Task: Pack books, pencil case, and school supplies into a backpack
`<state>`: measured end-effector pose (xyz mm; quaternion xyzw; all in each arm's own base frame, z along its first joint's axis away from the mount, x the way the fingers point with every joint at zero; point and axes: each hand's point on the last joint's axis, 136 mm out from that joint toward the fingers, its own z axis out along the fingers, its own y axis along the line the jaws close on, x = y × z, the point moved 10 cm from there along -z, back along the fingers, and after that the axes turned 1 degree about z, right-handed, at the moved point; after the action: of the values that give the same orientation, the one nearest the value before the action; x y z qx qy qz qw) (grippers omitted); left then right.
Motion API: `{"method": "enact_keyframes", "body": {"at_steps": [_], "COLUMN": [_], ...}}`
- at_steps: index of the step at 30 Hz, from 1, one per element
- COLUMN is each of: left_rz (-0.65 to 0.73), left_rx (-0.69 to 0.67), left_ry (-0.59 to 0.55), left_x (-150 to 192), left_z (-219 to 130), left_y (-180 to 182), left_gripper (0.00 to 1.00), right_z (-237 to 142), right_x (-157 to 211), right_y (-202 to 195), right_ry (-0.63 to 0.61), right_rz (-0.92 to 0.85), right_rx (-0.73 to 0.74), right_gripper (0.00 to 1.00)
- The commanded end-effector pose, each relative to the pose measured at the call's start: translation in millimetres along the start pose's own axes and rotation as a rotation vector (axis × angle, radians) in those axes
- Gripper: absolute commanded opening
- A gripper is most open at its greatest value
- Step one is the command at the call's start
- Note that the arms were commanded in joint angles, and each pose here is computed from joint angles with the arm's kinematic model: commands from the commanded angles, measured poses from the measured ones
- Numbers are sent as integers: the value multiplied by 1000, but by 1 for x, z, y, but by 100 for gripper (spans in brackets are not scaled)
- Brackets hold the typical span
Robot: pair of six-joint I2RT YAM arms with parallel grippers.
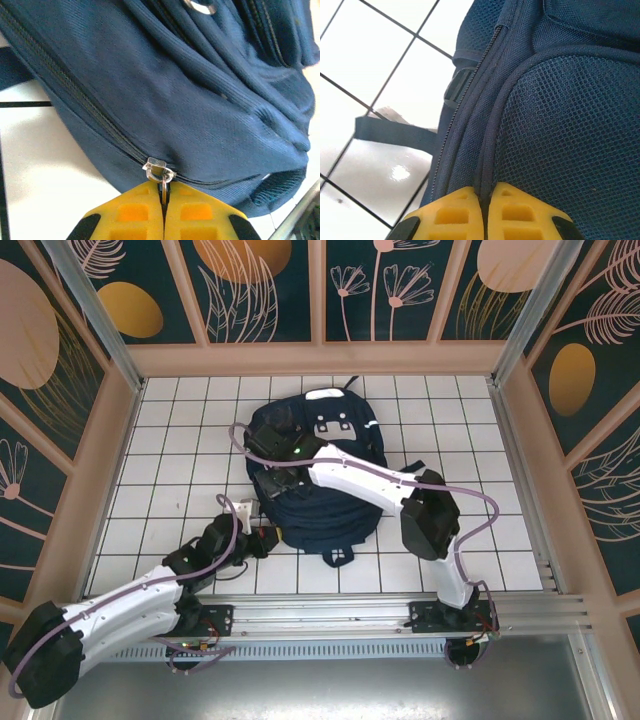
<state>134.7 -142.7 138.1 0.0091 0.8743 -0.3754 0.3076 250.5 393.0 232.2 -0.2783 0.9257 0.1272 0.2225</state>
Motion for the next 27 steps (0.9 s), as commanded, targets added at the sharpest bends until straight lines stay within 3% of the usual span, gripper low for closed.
{"method": "enact_keyframes", "body": {"at_steps": [1,9,15,27], "left_rz": [46,65,75,95], "left_rx": [141,182,173,183], "left_ry": [25,86,114,146], "left_x": [-11,-12,-12,-21], "left_z": [-7,-3,7,12], "left_y": [-26,-39,-42,-56], "left_gripper": [0,0,0,0], "right_z": [6,24,45,74], "right_x": [-38,-68,-94,-110], "right_y": [-7,-28,-43,-37], "right_ry": [-138,-177,-183,-213], "right_rz": [99,277,450,567], "right_rx": [-62,-112,-231,-303], "right_gripper": [0,0,0,0]}}
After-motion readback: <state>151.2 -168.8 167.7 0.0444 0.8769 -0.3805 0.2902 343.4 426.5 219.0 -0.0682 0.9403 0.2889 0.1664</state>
